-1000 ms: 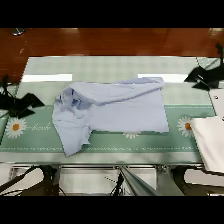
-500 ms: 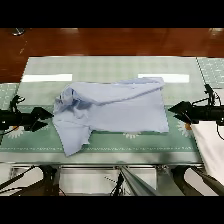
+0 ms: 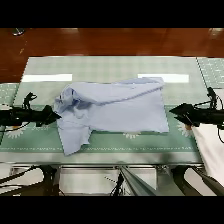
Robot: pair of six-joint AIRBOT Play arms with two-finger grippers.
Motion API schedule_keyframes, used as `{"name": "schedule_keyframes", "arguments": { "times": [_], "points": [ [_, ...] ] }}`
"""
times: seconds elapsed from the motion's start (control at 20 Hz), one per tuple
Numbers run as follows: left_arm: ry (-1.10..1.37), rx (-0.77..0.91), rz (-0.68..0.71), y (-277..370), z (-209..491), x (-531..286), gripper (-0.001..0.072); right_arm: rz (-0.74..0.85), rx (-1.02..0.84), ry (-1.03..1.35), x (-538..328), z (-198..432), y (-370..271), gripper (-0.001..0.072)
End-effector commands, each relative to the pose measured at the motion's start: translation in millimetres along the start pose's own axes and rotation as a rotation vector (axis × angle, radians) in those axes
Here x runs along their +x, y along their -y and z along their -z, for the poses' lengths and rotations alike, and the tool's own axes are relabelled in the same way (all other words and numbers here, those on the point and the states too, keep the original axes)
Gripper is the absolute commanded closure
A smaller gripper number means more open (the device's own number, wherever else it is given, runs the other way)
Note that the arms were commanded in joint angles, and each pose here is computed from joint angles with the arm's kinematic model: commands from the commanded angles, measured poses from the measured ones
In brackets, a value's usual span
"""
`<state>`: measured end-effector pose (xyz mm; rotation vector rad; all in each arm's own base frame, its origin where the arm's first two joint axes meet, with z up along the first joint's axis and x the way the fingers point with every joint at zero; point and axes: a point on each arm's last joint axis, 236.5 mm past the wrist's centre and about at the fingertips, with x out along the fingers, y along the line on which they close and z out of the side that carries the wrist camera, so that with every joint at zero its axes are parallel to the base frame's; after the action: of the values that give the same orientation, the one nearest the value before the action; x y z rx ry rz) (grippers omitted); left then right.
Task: Fold the shirts.
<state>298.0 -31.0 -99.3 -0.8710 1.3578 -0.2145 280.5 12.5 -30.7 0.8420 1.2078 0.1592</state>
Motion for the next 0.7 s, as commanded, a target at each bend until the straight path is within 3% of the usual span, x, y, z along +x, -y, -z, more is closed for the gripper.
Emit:
{"name": "schedule_keyframes", "arguments": {
  "times": [0.0, 0.1, 0.65],
  "points": [
    [-0.044, 0.064, 0.055, 19.8, 1.8, -1.9, 0.0675, 0.163, 0.087, -0.021, -16.4, 7.5, 51.3, 0.0091],
    [-0.033, 0.086, 0.061, 26.7, -5.9, -7.2, 0.0675, 0.253, 0.133, -0.103, -17.8, 30.5, 71.1, 0.0091],
    [-0.034, 0.089, 0.080, 33.3, -7.5, -9.6, 0.0674, 0.159, 0.055, -0.223, 58.4, 42.8, 25.9, 0.0091]
  ]
}}
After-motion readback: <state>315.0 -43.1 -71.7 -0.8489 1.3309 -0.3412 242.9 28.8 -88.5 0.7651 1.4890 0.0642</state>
